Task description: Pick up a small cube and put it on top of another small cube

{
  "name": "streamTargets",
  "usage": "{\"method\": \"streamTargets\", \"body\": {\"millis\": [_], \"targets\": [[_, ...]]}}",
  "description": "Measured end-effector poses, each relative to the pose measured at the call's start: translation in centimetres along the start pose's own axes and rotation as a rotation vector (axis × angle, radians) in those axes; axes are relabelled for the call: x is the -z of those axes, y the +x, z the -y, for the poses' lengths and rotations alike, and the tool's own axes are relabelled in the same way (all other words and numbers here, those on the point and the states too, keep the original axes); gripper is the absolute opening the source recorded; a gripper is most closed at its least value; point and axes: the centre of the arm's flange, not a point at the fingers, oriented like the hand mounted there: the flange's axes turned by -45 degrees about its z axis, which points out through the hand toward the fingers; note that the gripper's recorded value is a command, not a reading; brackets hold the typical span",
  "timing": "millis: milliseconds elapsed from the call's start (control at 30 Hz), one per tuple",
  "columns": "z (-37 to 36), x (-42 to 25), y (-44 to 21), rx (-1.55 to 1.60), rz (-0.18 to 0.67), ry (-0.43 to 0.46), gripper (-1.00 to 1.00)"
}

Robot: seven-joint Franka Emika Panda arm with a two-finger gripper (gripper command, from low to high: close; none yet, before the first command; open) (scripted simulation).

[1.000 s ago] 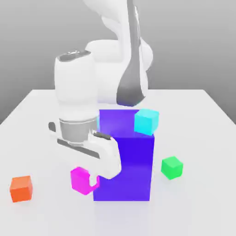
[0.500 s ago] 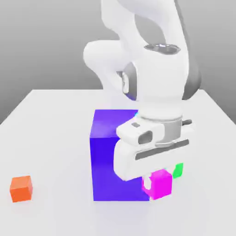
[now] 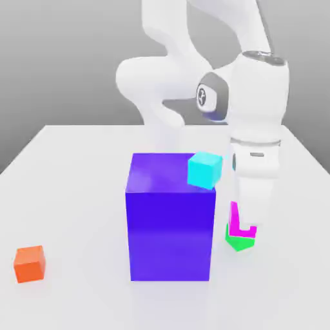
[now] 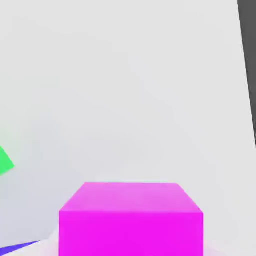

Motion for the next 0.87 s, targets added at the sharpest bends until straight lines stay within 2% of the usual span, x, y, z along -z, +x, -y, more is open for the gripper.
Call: {"method": "streamTargets", "body": {"millis": [433, 733, 767, 867], "targets": [[9.6, -0.3, 3.3, 0.806, -0.061, 0.075, -1.00], [10.7, -6.5, 2.6, 0.872, -0.070, 0.092, -1.00], [10.8, -7.2, 2.4, 0.868, -0.067, 0.091, 1.00], [10.7, -7.2, 2.3, 0.864, -0.067, 0.092, 1.00]]}}
